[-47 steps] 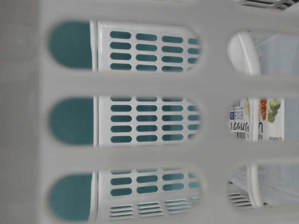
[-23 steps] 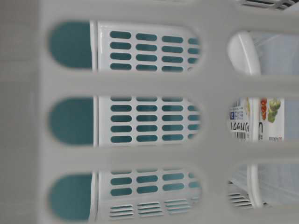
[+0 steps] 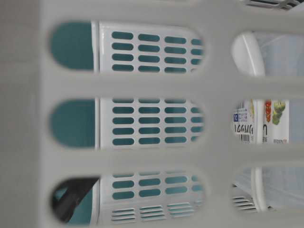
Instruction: Pick up the chinese spoon from the shopping basket with the left arm.
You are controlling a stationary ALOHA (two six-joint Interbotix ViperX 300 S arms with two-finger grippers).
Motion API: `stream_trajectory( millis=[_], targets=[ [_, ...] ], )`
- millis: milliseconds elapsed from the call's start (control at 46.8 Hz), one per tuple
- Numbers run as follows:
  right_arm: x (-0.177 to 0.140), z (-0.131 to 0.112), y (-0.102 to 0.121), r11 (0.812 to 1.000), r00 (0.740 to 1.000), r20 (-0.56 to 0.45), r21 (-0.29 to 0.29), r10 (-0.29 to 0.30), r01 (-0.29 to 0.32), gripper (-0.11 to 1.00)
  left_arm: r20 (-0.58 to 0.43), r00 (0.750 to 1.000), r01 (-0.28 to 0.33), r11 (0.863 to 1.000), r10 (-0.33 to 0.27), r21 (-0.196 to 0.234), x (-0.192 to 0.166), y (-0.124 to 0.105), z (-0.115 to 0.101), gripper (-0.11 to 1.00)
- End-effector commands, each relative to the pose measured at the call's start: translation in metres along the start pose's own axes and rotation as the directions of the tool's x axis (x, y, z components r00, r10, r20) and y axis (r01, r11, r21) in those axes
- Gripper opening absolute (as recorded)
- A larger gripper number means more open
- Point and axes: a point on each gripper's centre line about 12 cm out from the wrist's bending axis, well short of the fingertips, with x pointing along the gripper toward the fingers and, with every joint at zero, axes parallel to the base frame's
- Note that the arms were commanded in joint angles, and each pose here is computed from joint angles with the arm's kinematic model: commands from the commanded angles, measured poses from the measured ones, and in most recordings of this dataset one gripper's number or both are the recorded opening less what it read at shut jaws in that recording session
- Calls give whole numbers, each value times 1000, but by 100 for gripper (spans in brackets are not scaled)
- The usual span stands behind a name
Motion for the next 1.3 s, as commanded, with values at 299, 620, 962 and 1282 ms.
stream_trajectory(
  millis=[299, 620, 962, 1282],
  targets=[
    [1, 5, 0, 1000, 1000, 12, 0, 0, 0, 71, -177, 984, 17, 1000, -14, 16, 71, -22, 15, 85],
    [1, 3, 0, 1000, 1000, 8, 0, 0, 0, 71, -285, 958, 12, 1000, -6, 21, 120, -23, -5, 84],
    [0, 0, -2, 1000, 1000, 1, 1, -10, 10, 71, -348, 938, 6, 1000, 0, 16, 143, -22, -26, 83],
    [0, -2, -2, 1000, 1000, -4, 4, -10, 10, 71, -349, 937, 8, 1000, 0, 20, 141, -23, -25, 26]
  ],
)
